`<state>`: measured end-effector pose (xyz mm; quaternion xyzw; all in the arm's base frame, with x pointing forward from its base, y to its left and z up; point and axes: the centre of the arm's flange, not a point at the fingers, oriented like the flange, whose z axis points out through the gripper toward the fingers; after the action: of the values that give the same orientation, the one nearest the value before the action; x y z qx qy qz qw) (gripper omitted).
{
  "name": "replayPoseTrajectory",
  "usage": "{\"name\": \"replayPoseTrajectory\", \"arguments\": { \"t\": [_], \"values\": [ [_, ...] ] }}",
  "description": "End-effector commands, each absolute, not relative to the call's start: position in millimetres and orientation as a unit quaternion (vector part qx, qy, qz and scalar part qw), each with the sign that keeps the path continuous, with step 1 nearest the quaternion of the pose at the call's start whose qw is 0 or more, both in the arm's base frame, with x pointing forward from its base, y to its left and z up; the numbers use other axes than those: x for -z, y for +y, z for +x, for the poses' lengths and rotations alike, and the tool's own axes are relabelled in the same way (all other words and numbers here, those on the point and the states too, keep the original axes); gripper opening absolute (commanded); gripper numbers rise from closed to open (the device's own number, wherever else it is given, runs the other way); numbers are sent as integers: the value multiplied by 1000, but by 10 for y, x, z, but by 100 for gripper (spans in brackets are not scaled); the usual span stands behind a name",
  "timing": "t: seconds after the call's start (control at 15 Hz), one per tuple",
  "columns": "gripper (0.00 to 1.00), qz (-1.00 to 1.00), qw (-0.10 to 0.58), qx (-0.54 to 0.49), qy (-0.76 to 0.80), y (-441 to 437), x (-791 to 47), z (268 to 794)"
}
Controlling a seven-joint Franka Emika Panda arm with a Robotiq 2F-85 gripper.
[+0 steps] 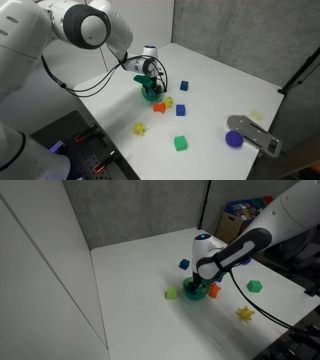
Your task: Remove the light blue elephant from the bowl and put it on the table
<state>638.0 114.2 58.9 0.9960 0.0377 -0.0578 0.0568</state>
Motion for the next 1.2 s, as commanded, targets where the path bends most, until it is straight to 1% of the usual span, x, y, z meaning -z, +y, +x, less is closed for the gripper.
{"name": "replayPoseTrajectory", "arguments": {
  "t": [0.0,0.07,0.2,0.27,0.33,0.4,0.47,0.53,0.67,0.8,0.87,1.07,1.13],
  "values": [
    [72,995,62,65,51,1171,-521,6454],
    [65,995,62,64,52,1186,-549,6461],
    [61,995,59,64,55,1214,-622,6463],
    [56,995,57,63,57,1231,-664,6461],
    [49,995,57,61,57,1250,-710,6461],
    [38,995,53,61,60,1267,-744,6450],
    [30,995,52,59,61,1280,-784,6440],
    [23,995,51,58,62,1291,-816,6437],
    [13,995,45,55,64,1307,-911,6436],
    [9,996,43,50,66,1322,-1000,6437],
    [10,996,41,47,67,1328,-1052,6442],
    [8,996,38,34,67,1339,-1223,6461],
    [9,997,34,30,66,1329,-1305,6467]
  ]
}}
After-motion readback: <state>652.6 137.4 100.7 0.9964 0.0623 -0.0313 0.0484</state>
